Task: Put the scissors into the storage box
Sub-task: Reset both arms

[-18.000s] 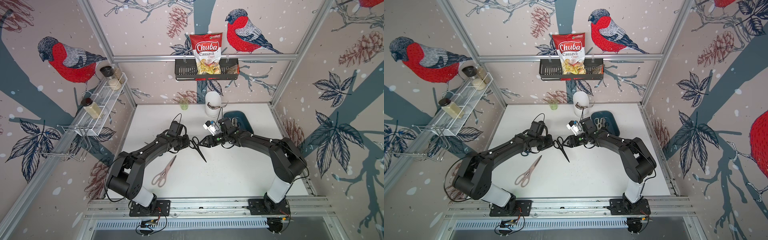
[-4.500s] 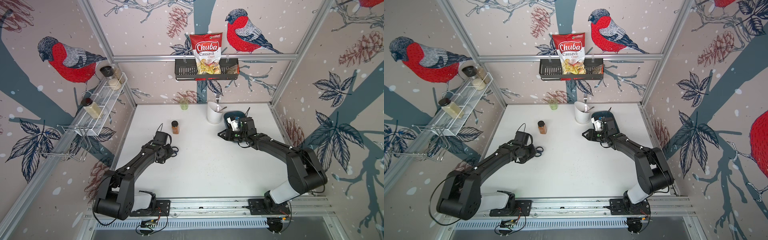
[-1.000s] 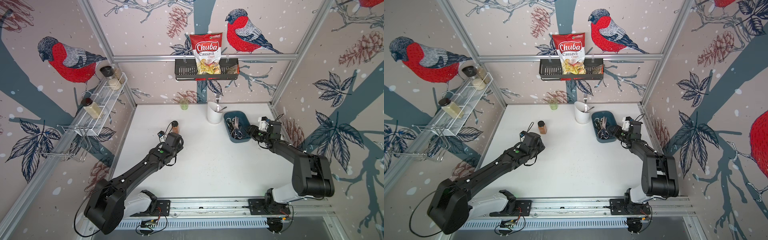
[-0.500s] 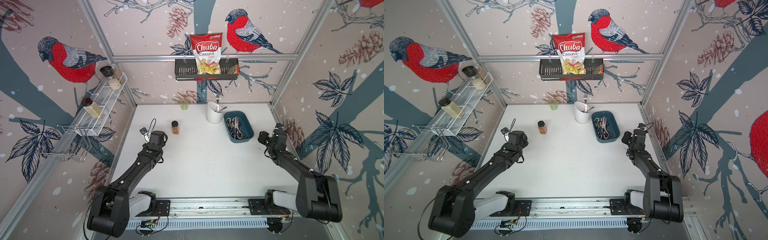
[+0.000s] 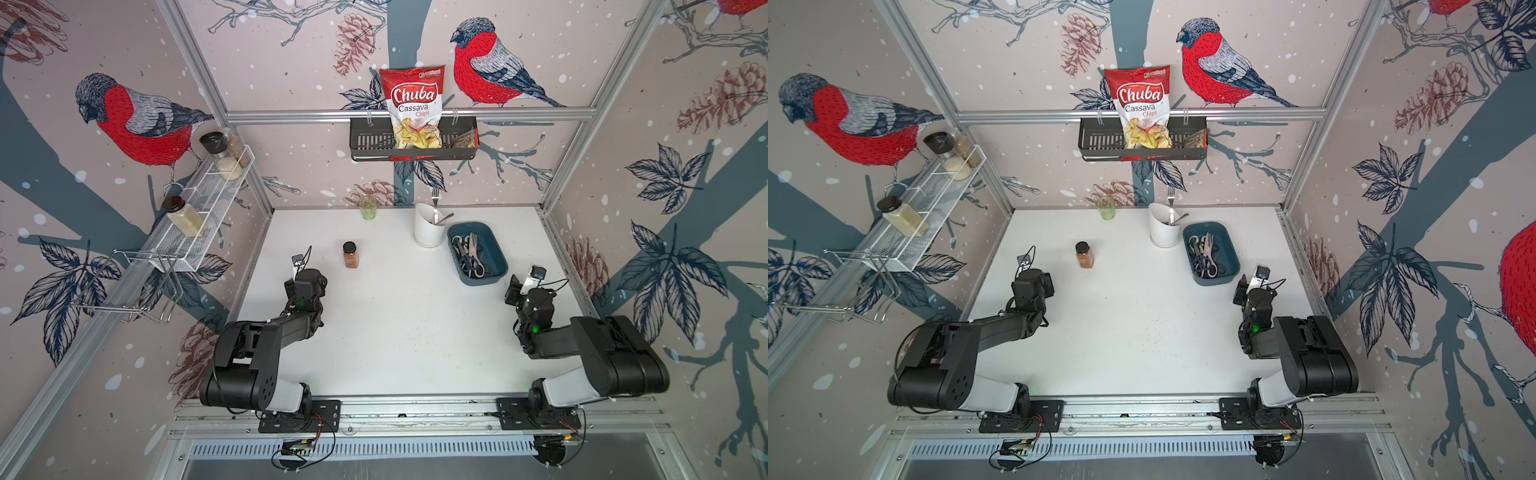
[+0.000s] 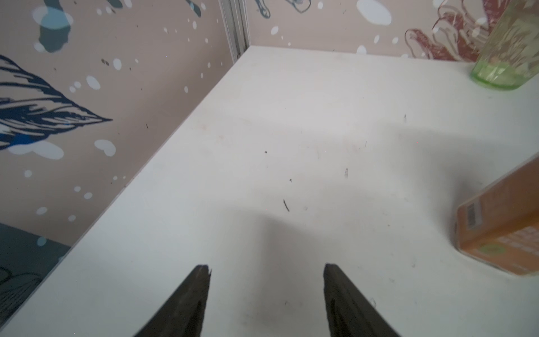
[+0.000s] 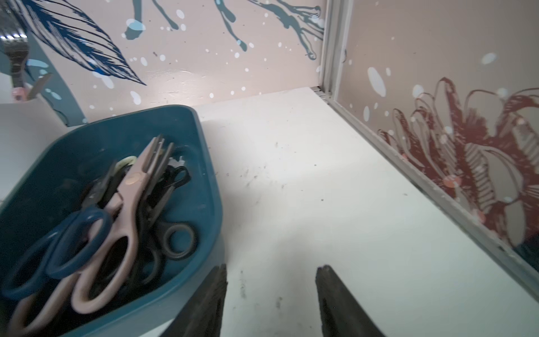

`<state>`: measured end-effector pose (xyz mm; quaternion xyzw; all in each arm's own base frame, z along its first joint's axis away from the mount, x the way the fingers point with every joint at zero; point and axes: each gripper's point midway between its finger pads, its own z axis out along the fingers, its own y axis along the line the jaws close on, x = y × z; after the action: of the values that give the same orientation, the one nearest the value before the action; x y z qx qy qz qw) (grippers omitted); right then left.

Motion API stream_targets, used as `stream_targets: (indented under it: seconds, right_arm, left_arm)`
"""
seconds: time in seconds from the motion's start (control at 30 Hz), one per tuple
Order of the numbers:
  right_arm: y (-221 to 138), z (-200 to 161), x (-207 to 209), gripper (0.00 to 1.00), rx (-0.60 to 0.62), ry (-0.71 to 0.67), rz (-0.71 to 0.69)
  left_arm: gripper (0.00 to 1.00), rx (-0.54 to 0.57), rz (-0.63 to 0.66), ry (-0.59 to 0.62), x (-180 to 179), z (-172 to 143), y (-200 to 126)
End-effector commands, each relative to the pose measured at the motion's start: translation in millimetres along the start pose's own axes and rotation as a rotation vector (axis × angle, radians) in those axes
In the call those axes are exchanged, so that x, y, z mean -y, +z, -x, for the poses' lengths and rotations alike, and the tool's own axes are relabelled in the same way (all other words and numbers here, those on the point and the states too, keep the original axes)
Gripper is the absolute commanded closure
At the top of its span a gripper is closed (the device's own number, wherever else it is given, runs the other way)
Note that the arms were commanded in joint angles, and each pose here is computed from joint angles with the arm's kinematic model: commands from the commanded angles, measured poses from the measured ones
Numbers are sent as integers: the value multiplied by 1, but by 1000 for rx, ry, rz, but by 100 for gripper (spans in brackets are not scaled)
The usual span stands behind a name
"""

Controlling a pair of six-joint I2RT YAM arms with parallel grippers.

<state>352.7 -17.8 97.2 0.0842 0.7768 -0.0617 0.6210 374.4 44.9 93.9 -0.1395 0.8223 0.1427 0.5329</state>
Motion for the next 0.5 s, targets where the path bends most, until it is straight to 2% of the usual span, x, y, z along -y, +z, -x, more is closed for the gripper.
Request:
stream_targets:
  seconds: [0.0,0.07,0.1,0.13,0.17,0.23,0.27,0.3,0.4,0.43,0.47]
  right_arm:
    - [0,37,5,44,148,20,-38]
    - [8,35,6,43,114,31,-23]
    - [12,33,4,35,93,38,8]
    - [14,32,4,24,83,43,19]
    - [13,33,4,0,89,42,19]
    - [13,33,4,0,90,42,19]
    - [13,32,4,0,89,41,19]
    - [13,32,4,0,89,41,17]
    - [12,33,4,0,92,42,17]
    - [12,33,4,0,93,41,17]
    - [12,34,4,0,95,40,16]
  left_arm:
    - [35,181,27,-84,-7,36,0]
    - [35,187,26,-80,-6,36,0]
    - [36,189,21,-81,-6,36,-1]
    - [36,213,4,-81,-4,36,-6]
    - [36,216,-28,-71,0,35,-9]
    - [21,241,-72,-56,5,35,-13]
    - [19,237,-74,-56,5,35,-13]
    - [6,243,-87,-53,7,35,-14]
    - [2,274,-104,-66,4,26,-22]
    - [1,328,-108,-67,3,30,-26]
    - [2,318,-107,-60,5,31,-25]
